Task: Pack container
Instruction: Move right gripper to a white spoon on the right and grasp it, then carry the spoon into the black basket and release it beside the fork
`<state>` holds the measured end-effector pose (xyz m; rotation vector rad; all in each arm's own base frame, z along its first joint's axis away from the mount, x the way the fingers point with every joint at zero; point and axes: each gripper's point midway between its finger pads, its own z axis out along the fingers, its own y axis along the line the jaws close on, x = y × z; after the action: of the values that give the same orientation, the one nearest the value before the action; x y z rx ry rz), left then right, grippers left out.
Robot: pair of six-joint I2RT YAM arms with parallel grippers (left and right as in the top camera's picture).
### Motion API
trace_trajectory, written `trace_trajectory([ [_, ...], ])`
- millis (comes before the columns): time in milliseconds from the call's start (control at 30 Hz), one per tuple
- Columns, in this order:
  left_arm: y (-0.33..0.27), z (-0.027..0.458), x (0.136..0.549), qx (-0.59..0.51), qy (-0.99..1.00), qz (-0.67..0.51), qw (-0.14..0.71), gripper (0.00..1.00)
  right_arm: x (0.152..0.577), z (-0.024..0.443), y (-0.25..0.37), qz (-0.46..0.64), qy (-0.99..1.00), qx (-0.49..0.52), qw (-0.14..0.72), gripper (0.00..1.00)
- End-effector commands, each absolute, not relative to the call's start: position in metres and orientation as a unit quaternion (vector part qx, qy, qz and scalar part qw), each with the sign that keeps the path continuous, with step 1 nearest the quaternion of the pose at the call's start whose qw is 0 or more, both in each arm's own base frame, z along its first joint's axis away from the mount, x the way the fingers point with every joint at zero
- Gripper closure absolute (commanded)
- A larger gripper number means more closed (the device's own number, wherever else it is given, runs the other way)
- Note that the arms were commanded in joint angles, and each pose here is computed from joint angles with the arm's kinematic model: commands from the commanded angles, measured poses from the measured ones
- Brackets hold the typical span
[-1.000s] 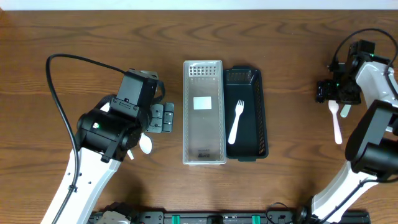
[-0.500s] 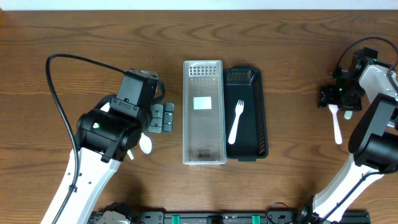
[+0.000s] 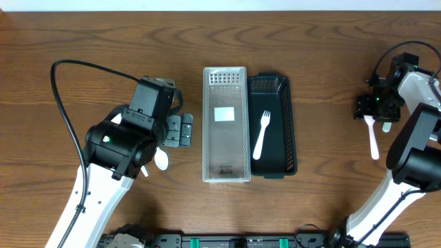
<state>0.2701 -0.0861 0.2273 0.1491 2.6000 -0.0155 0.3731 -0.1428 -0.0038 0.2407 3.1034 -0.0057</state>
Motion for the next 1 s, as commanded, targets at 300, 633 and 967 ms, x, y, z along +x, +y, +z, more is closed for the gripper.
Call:
trace_trajectory([
  [300, -0.083, 0.226, 0.270, 0.049, 0.964, 0.001, 0.263, 0.02, 0.373, -0.012, -0.139, 0.019, 0.996, 0.090, 0.011, 0.66],
  [633, -0.083, 0.226, 0.270, 0.049, 0.964, 0.001, 0.263, 0.02, 0.375, -0.010, -0.134, 0.032, 0.990, 0.137, 0.013, 0.99],
  [967, -0.083, 0.226, 0.270, 0.049, 0.964, 0.001, 0.263, 0.02, 0.393, 0.064, -0.097, 0.053, 0.990, 0.129, 0.029, 0.99],
])
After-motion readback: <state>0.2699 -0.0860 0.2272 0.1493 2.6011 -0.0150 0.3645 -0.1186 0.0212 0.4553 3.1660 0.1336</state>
